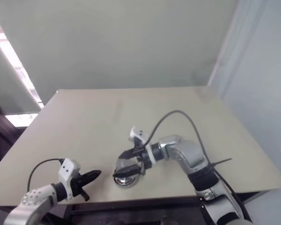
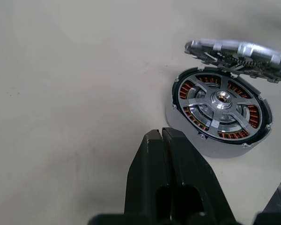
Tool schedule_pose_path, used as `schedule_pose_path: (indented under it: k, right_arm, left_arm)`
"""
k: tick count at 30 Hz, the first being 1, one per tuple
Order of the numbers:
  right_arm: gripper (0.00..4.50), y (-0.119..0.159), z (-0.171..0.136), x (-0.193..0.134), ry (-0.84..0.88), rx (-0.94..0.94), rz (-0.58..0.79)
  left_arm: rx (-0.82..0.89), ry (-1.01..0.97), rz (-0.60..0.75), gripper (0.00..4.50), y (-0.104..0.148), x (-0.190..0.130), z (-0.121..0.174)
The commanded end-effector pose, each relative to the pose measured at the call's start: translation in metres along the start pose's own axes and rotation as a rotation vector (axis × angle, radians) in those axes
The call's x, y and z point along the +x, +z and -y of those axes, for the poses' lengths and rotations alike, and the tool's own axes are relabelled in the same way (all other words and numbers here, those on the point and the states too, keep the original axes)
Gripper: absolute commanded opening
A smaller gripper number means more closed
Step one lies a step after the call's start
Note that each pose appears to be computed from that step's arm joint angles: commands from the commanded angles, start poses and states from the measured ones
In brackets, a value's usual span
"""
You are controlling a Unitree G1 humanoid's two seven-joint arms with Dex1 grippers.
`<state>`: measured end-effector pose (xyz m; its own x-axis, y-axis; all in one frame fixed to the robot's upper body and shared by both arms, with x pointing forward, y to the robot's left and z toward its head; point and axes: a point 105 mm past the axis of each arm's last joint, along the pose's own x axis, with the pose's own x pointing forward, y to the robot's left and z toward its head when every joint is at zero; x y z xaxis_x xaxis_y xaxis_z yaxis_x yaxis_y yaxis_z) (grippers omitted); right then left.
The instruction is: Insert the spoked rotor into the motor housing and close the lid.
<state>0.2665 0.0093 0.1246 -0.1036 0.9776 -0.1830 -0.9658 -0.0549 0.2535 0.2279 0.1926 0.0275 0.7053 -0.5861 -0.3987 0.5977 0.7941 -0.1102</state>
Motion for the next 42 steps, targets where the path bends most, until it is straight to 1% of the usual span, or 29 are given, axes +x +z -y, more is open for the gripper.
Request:
schedule_pose_path:
  k: [1,4,5,6,9,13,17,26,28,31,38,42]
  right_arm:
    - [4.46,0.005,0.015,-0.008,-0.048,-0.132,0.043]
    - [4.46,-0.005,0.023,-0.007,-0.057,-0.066,0.008]
    - [4.46,-0.004,0.027,-0.007,-0.07,-0.07,0.023]
    - [4.46,-0.009,0.031,-0.008,-0.084,-0.073,0.006]
    - [4.46,-0.031,0.041,-0.01,-0.114,-0.125,-0.106]
    - [4.46,-0.047,0.045,-0.007,-0.099,-0.149,-0.143]
    - [4.46,-0.056,0.046,-0.001,-0.07,-0.17,-0.15]
    - [4.46,-0.068,0.053,0.005,-0.078,-0.176,-0.171]
    - [4.1,-0.07,0.055,0.006,-0.091,-0.171,-0.174]
    - [3.3,-0.072,0.056,0.006,-0.101,-0.17,-0.177]
    - [3.29,-0.072,0.054,0.006,-0.096,-0.178,-0.19]
    - [3.29,-0.073,0.051,0.007,-0.085,-0.195,-0.234]
  left_arm:
    - [0.027,-0.01,0.043,0.0,0.013,-0.001,0.002]
    - [0.028,-0.008,0.042,0.0,0.013,-0.002,0.002]
    - [0.029,-0.007,0.042,0.0,0.013,-0.002,0.002]
    - [0.029,-0.006,0.042,0.0,0.013,-0.003,0.002]
    - [0.03,-0.003,0.04,0.0,0.013,-0.004,0.002]
    - [0.031,-0.001,0.036,0.0,0.012,-0.006,0.003]
    - [0.032,0.0,0.033,0.0,0.012,-0.007,0.003]
    - [0.037,0.003,0.03,0.0,0.013,-0.008,0.002]
    - [0.038,0.005,0.031,0.0,0.013,-0.008,0.003]
    - [0.038,0.006,0.03,0.0,0.013,-0.008,0.003]
    - [0.039,0.007,0.026,0.0,0.013,-0.009,0.003]
    - [0.038,-0.001,0.021,0.0,0.013,-0.009,0.004]
